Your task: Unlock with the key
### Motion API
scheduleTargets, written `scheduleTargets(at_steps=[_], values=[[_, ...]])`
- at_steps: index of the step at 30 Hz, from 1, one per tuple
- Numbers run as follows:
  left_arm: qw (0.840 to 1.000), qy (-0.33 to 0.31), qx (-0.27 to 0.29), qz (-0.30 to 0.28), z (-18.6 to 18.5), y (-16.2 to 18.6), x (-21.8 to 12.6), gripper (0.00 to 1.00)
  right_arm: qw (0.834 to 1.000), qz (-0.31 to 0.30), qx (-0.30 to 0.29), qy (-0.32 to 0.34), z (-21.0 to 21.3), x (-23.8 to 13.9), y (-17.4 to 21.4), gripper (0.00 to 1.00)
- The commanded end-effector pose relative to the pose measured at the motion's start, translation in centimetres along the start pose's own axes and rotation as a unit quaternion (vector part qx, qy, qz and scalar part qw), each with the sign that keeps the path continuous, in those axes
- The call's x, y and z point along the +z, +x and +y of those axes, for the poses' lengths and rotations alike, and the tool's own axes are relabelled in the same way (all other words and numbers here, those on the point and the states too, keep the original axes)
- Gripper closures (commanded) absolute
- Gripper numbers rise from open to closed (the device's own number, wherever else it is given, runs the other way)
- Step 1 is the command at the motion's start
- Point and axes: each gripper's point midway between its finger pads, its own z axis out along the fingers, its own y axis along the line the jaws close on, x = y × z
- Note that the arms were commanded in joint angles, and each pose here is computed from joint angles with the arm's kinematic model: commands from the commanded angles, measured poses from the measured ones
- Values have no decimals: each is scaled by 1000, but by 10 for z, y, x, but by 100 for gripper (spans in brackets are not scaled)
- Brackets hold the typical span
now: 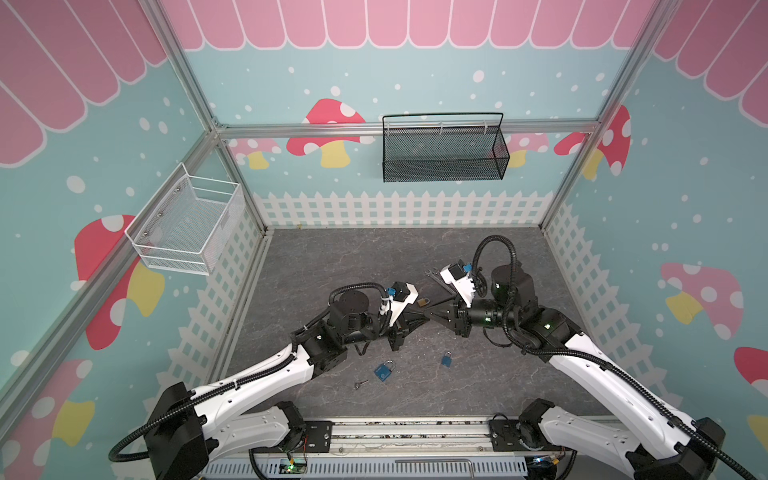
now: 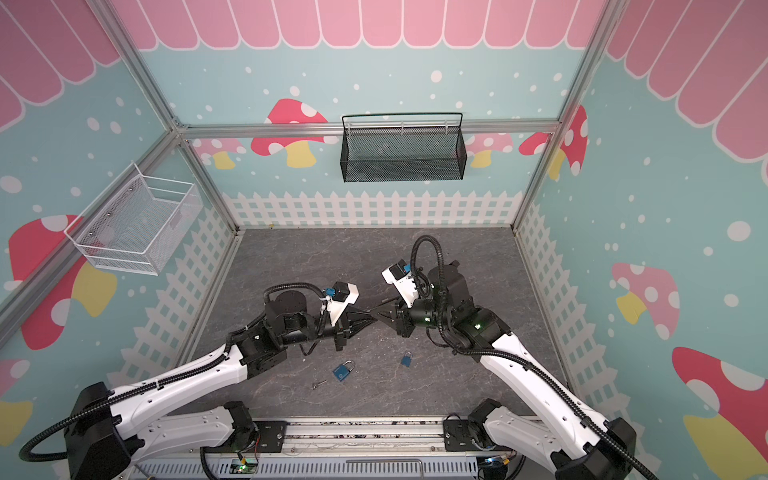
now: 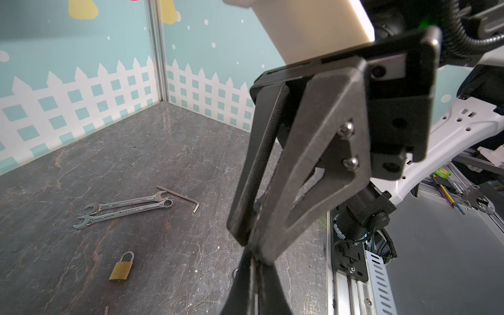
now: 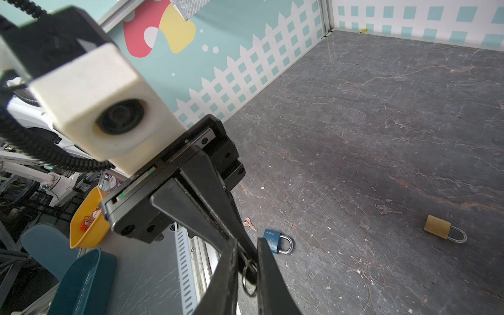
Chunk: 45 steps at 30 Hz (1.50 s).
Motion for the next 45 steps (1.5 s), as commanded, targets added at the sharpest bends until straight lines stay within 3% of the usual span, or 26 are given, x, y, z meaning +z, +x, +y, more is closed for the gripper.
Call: scheduleTargets(at_steps=[1,14,28,39,42,45], values=[[998,28,21,-45,-12,-35,-2,100,1000,7,-6,8,-7,0,8,85],[998,24,4,-57,-7,-37,-1,100,1000,-9,-30,0,-1,-5,4,100],[998,27,-17,-60,-2,-37,-1,99,999,-37,-35,3,2,-10,-15,100],[997,10,-46,-54,6,-23,-9,63,996,-82,-22,11,9,-21,-43,100],[996,-7,-63,-69,9,-22,-15,47,995,-96,-6,25,5,-24,-51,100],[990,-31,-98,-97,17,-25,-23,42,992,-116,17,36,2,-27,-60,100]])
